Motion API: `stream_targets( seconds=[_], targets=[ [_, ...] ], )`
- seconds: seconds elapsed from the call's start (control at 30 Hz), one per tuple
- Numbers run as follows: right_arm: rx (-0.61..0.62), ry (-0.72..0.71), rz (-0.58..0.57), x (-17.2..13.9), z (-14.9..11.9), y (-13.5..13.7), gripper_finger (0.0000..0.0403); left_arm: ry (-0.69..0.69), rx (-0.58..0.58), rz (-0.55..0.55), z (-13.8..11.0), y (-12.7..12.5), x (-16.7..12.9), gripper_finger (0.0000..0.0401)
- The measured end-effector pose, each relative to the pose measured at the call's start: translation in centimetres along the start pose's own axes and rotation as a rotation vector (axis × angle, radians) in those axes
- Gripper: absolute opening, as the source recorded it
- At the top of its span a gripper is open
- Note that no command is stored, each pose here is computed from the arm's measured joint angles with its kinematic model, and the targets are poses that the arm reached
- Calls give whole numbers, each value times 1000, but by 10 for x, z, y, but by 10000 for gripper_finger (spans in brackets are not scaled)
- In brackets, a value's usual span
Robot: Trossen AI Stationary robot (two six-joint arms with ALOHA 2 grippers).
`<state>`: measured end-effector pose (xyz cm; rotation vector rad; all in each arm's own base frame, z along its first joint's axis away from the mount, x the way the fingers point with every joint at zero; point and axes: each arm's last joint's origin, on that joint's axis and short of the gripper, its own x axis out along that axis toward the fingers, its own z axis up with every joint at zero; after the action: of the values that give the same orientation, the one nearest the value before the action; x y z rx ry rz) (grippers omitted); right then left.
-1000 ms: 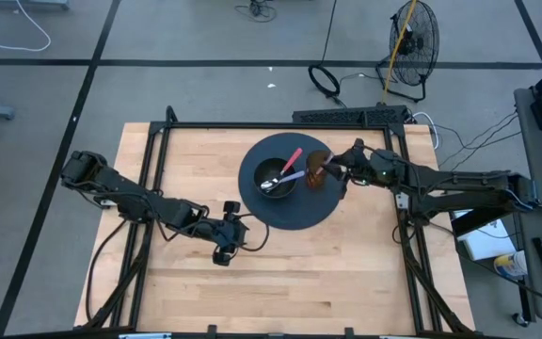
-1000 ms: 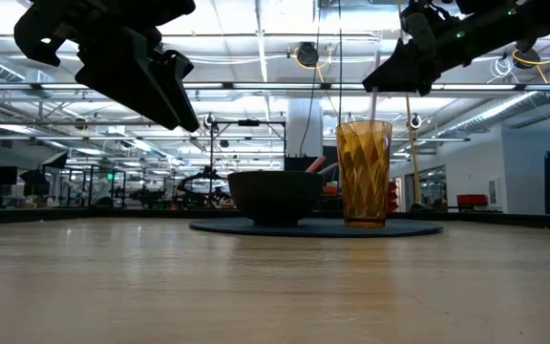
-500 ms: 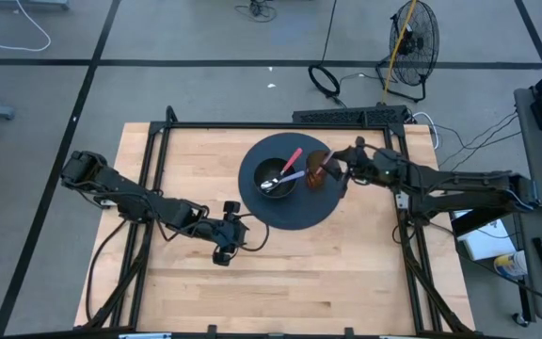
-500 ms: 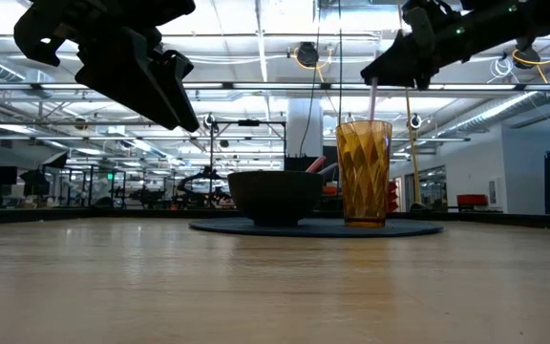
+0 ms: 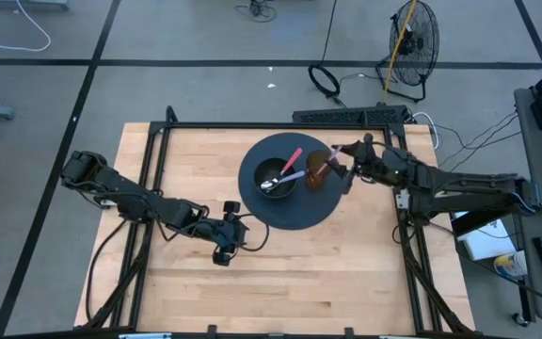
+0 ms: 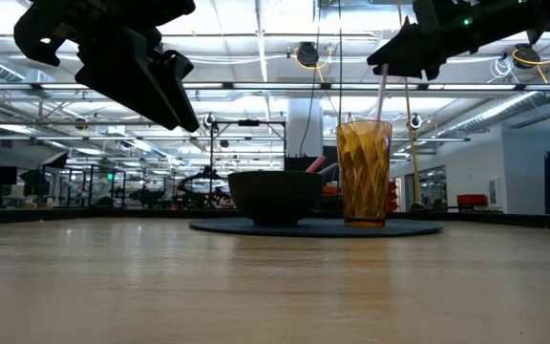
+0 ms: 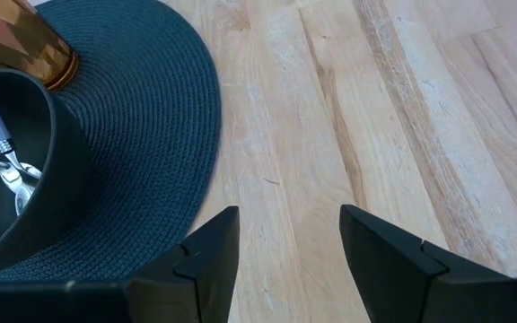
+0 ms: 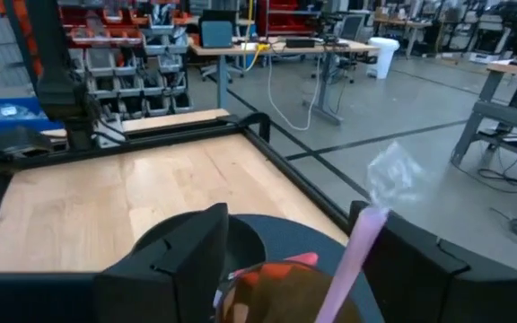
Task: Pick & Place Utensil
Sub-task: Put the straw into the cup, then return to Home Position
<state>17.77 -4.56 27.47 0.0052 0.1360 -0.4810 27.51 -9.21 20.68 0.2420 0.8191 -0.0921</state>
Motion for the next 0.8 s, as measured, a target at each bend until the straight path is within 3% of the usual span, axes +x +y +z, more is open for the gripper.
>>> stream_targets(
  seconds=[0.8],
  targets=[
    [-19,-185,-44,-58,23,-17,237,-50,-6,52,5,1,0,200]
  ],
)
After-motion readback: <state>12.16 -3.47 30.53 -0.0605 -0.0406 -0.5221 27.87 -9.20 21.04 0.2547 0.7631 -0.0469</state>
